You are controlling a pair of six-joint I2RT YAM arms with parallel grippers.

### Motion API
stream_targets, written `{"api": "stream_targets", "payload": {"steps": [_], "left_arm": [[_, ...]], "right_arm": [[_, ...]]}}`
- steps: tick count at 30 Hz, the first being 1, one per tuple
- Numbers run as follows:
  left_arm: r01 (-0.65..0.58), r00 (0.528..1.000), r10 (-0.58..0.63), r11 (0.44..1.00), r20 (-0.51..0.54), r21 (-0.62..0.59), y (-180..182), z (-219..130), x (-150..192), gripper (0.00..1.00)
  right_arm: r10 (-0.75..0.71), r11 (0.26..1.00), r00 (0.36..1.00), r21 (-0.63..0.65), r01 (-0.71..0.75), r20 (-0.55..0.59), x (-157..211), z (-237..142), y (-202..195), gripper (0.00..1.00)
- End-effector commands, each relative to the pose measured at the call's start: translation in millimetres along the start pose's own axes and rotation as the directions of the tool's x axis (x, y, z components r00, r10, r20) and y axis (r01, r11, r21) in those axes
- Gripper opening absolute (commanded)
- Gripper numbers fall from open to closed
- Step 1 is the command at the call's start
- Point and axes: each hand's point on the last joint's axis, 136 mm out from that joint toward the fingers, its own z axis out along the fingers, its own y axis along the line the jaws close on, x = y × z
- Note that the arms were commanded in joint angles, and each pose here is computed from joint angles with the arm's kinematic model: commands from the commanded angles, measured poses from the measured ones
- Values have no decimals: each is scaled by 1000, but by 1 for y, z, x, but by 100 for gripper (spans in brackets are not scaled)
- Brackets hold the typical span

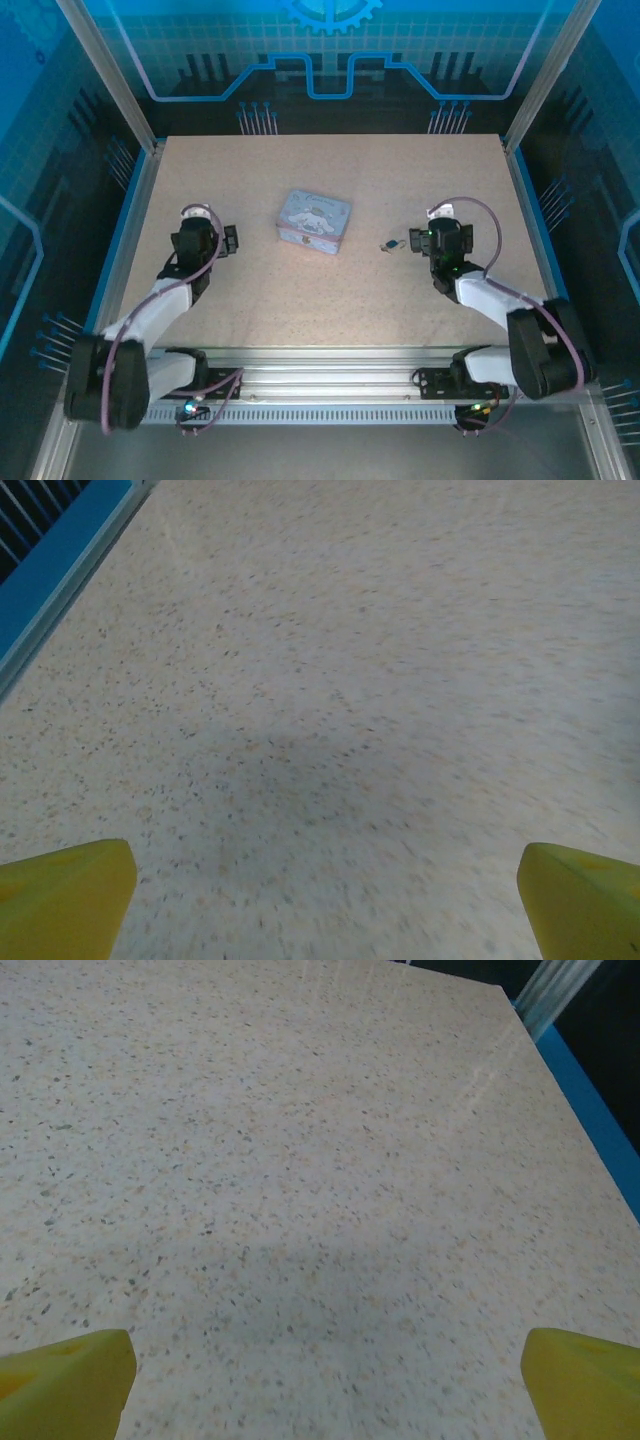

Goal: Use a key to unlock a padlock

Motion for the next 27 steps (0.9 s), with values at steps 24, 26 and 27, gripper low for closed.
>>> {"api": "stream_targets", "payload": {"steps": [24, 26, 27], "left_arm": [[-10, 965, -17, 995, 261, 102, -24, 40, -11, 99], [-39, 962, 4, 992, 272, 124, -32, 37, -10, 99], [-41, 962, 6, 992, 272, 123, -32, 37, -10, 99]], "right_arm": [[104, 972, 986, -225, -72, 134, -7, 31, 14, 100], [104, 971, 985, -226, -71, 138, -8, 31, 14, 100], [104, 971, 985, -226, -71, 138, -8, 31, 14, 100]]}}
